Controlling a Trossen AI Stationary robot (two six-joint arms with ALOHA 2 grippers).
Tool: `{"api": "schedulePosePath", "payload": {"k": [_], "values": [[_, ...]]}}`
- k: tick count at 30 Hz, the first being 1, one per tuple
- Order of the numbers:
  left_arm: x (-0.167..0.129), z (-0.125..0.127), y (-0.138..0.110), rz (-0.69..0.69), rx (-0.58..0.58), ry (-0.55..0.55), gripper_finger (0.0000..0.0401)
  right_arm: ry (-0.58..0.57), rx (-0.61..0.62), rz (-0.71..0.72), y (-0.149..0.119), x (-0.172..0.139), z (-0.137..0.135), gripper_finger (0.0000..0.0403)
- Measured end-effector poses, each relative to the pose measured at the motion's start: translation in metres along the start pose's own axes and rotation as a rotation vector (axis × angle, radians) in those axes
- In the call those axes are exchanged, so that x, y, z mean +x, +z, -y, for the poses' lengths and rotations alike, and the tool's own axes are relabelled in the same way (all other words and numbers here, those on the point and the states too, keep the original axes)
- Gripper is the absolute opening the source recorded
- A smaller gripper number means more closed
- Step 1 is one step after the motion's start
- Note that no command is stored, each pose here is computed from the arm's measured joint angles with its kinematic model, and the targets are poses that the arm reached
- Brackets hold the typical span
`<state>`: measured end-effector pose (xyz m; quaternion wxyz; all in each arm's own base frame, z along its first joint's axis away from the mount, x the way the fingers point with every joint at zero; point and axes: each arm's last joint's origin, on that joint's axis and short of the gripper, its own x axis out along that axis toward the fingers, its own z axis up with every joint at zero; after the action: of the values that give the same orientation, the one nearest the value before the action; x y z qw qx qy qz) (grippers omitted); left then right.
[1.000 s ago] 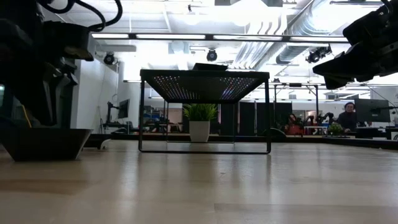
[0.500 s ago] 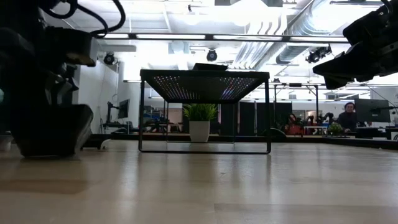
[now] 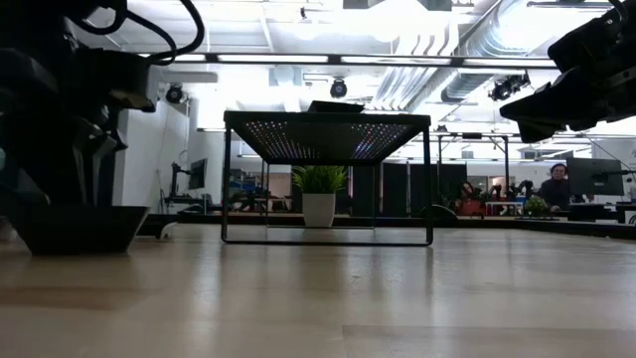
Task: Pick & Place Mini shaped plates
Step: Stack the distorted square plate on top of the distorted square plate on the shelf
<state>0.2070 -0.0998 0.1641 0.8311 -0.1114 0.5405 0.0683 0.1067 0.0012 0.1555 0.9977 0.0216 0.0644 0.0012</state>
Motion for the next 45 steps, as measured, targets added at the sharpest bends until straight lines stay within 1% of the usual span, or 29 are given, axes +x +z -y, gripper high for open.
{"api": "schedulePosePath", "payload": {"k": [5,9,11,14,16,20,23,25,28,31,34,36,39,45], "values": [[0.0,0.002,0.003,0.023,-0.006,-0.029,0.006,0.0,0.0,0.0,0.0,0.0,0.0,0.0008],[-0.007,0.004,0.007,0.086,0.0,-0.056,0.006,0.0,0.0,0.0,0.0,0.0,0.0,0.0007],[-0.013,0.004,0.008,0.126,0.035,-0.059,0.006,0.0,0.0,0.0,0.0,0.0,0.0,0.0008],[-0.021,0.005,0.008,0.193,0.122,-0.029,0.006,0.0,0.0,0.0,0.0,0.0,0.0,0.0009],[-0.025,0.005,0.007,0.222,0.136,-0.016,0.006,0.0,0.0,0.0,0.0,0.0,0.0,0.0008],[-0.03,0.005,0.008,0.233,0.061,-0.042,0.006,0.0,0.0,0.0,0.0,0.0,0.0,0.0005],[-0.03,0.004,0.007,0.227,0.038,-0.043,0.0062,0.0,0.0,0.0,0.0,0.0,0.0,0.0006],[-0.03,0.004,0.006,0.215,0.023,-0.042,0.007,0.0,0.0,0.0,0.0,0.0,0.0,0.0007],[-0.03,0.003,0.005,0.205,0.017,-0.034,0.0097,0.0,0.0,0.0,0.0,0.0,0.0,0.0007],[-0.031,0.002,0.005,0.204,0.001,-0.034,0.0134,0.0,0.0,0.0,0.0,0.0,0.0,0.0008],[-0.036,-0.003,0.001,0.179,-0.066,-0.026,0.0169,0.0,0.0,0.0,0.0,0.0,0.0,0.0009],[-0.04,-0.007,-0.003,0.142,-0.127,-0.017,0.0184,0.0,0.0,0.0,0.0,0.0,0.0,0.0008],[-0.043,-0.011,-0.007,0.106,-0.19,-0.002,0.0191,0.0,0.0,0.0,0.0,0.0,0.0,0.0005],[-0.042,-0.013,-0.011,0.054,-0.211,0.017,0.0192,0.0,0.0,0.0,0.0,0.0,0.0,0.0007]]}}
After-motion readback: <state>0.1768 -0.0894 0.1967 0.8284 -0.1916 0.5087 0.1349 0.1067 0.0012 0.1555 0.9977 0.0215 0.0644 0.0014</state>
